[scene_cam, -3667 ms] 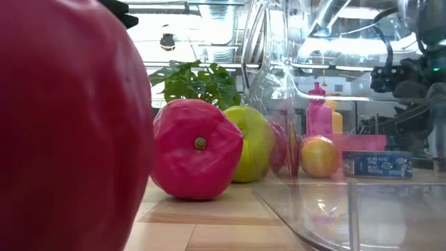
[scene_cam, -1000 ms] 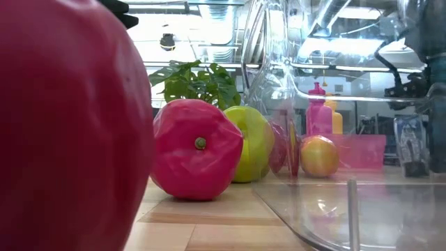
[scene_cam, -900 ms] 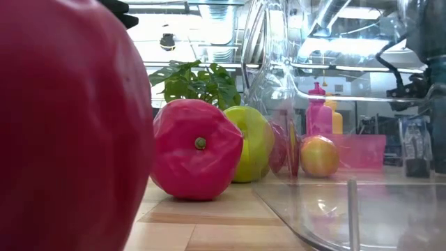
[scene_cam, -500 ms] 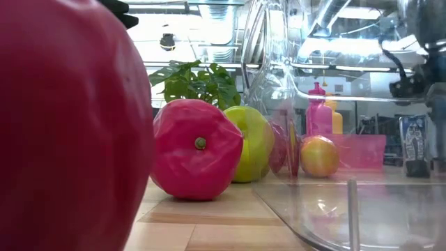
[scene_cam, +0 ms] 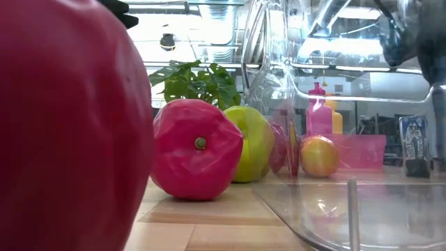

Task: Pick & Place Food Item
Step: Put the blue tuna can into the transparent bin

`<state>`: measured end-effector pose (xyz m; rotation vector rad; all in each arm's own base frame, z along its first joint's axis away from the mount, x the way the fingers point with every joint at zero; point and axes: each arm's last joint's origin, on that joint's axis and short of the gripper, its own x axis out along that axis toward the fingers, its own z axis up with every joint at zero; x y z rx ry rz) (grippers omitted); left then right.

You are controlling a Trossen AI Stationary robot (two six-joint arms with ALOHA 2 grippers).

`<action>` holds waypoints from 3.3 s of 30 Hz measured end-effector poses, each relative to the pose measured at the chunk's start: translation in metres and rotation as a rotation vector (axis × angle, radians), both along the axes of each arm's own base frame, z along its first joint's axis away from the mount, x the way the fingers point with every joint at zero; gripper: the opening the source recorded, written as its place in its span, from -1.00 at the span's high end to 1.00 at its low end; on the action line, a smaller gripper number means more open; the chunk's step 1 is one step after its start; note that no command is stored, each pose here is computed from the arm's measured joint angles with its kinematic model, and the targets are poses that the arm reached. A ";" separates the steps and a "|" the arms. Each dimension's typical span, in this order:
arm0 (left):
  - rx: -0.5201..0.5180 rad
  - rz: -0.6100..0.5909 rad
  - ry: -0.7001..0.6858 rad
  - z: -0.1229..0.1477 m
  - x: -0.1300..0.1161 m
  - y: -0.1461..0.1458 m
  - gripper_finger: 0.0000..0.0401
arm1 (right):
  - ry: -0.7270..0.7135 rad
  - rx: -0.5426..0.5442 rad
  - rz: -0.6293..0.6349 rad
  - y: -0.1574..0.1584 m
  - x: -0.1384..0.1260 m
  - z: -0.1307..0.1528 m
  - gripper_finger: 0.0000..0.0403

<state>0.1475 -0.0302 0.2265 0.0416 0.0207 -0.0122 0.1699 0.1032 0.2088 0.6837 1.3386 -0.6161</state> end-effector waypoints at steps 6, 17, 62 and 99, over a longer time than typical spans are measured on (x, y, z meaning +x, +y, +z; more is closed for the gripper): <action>0.000 0.000 0.000 0.000 0.000 0.000 0.23 | 0.045 0.198 -0.183 0.001 0.010 0.018 1.00; 0.000 0.000 0.000 0.000 0.000 0.000 0.23 | -0.025 0.066 -0.476 -0.014 0.016 0.041 1.00; 0.004 0.000 0.001 0.000 0.000 0.000 0.23 | 0.088 -0.173 -0.858 -0.021 0.044 -0.004 -0.63; 0.004 0.000 0.001 0.000 0.000 0.000 0.23 | 0.230 -0.349 -0.751 -0.010 0.068 -0.071 -0.51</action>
